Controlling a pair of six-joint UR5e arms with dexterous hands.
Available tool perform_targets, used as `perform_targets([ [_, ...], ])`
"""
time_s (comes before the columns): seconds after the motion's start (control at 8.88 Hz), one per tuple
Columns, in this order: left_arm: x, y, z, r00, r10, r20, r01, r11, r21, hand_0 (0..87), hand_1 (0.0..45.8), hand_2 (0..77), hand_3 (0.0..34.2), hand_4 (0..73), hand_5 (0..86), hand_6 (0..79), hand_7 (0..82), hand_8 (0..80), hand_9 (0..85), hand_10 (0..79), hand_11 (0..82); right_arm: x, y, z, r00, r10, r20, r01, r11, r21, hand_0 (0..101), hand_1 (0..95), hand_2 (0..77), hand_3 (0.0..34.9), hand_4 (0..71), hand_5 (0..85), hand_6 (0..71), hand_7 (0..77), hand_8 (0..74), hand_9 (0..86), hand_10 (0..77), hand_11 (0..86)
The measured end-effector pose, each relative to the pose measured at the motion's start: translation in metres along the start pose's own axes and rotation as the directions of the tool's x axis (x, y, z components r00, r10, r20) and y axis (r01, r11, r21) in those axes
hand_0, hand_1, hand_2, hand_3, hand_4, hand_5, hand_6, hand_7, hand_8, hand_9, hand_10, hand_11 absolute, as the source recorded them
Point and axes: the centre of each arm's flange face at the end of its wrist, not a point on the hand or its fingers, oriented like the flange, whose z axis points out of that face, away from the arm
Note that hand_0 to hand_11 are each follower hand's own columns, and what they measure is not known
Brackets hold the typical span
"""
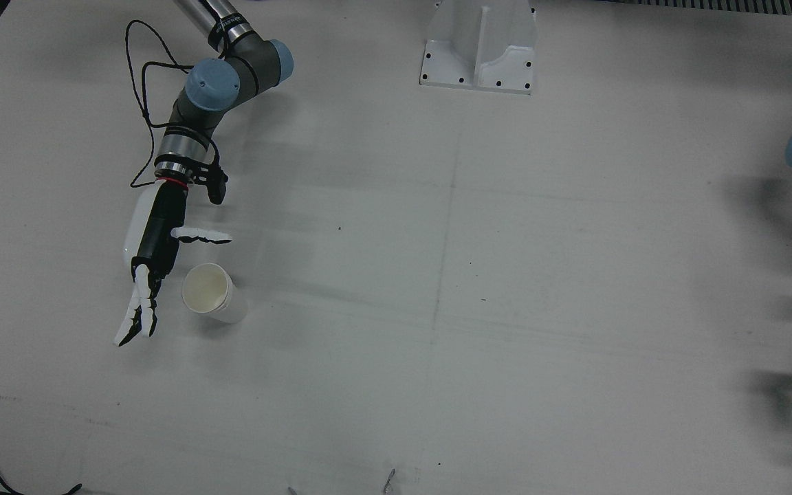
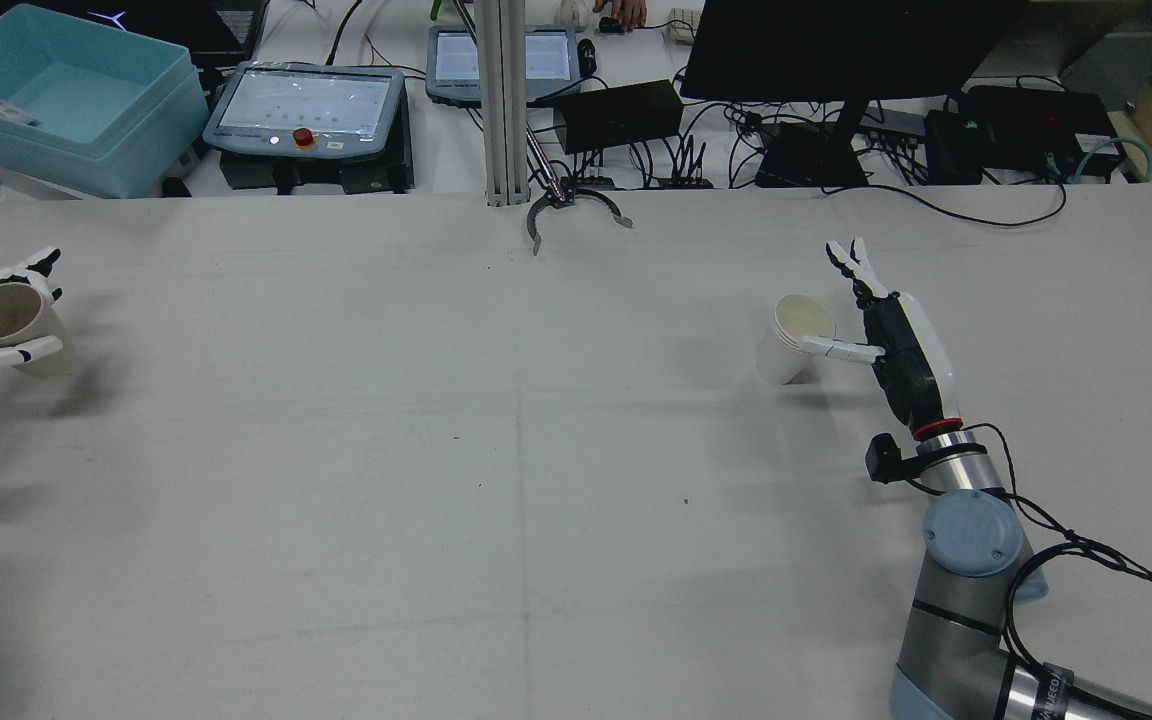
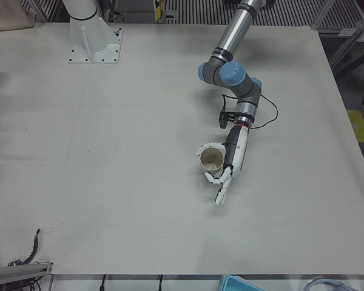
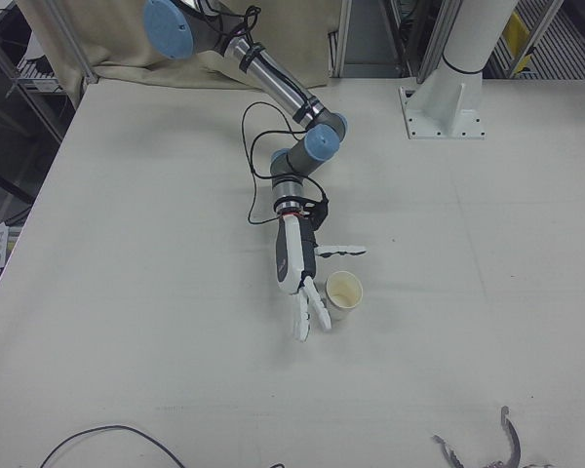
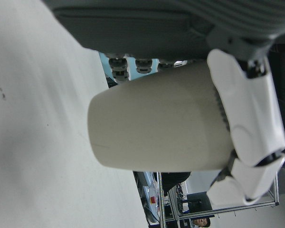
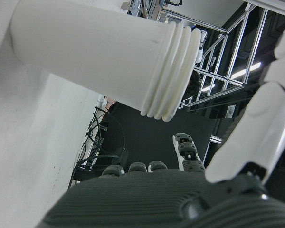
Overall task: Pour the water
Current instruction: 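Close the right hand around the middle white paper cup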
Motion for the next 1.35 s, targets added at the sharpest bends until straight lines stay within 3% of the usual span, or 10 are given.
perform_targets([
  [0.45, 0.002, 0.001, -0.002, 1.000, -0.007, -0.002, 0.007, 1.000, -0.006, 45.8, 16.4, 34.9, 0.0, 25.6, 57.8, 4.4, 9.3, 3.3, 5.5, 6.0, 11.4, 0.005, -0.026, -0.003, 0.999, -0.031, 0.007, 0.031, 0.999, 0.035, 45, 11.5, 7.6, 0.5, 1.1, 3.8, 0.5, 1.6, 0.5, 0.5, 0.5, 1.1],
  [1.35, 0.002, -0.003, -0.004, 1.000, -0.013, -0.001, 0.013, 1.000, 0.002, 45.8, 15.8, 34.9, 0.0, 25.6, 57.8, 4.4, 9.3, 3.3, 5.5, 6.0, 12.0, 0.041, -0.002, 0.008, 0.999, -0.037, -0.016, 0.037, 0.999, 0.024, 45, 12.0, 8.7, 0.4, 2.7, 3.3, 0.5, 1.6, 0.5, 0.5, 0.5, 1.1],
])
